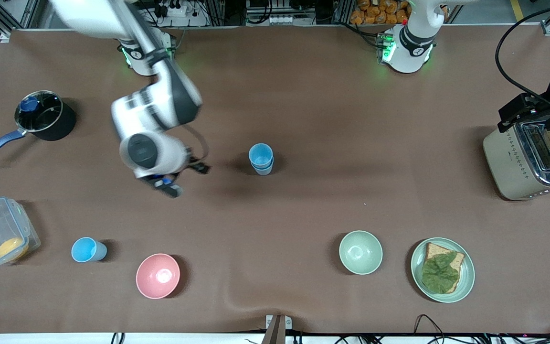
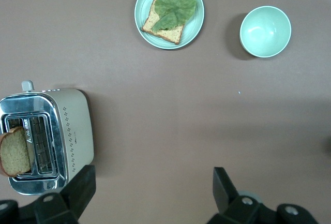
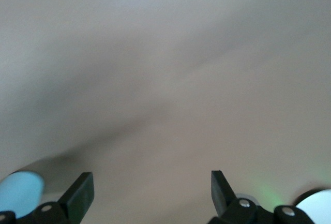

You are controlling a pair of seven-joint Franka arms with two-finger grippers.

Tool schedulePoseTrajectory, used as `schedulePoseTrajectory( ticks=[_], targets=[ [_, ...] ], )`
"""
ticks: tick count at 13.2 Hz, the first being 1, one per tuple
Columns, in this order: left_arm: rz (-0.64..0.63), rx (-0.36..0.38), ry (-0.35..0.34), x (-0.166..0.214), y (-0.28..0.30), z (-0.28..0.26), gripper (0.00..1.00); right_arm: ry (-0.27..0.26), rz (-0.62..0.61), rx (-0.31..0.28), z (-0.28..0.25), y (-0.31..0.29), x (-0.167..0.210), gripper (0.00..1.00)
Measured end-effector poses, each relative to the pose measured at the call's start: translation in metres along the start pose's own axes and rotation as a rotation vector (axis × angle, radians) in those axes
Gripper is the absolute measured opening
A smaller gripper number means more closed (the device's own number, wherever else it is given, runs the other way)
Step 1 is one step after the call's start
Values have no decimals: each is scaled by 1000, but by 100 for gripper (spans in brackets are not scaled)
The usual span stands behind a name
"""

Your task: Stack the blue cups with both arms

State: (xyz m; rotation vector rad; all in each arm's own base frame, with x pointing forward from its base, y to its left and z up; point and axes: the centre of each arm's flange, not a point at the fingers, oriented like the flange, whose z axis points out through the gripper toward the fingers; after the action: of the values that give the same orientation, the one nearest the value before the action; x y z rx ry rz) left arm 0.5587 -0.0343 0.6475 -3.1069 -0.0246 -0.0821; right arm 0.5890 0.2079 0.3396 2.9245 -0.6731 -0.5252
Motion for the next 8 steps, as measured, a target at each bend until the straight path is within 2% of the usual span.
schedulePoseTrajectory(
  ticks=[4,6,8],
  targets=[
    [-1,0,1,0,0,0,100,-67,-189,54,-12,128,85,100],
    [-1,0,1,0,0,-1,100,-70,-287,96,-21,186,100,100],
    [-1,0,0,0,0,0,100,-45,-343,91,-34,223,91,100]
  ],
)
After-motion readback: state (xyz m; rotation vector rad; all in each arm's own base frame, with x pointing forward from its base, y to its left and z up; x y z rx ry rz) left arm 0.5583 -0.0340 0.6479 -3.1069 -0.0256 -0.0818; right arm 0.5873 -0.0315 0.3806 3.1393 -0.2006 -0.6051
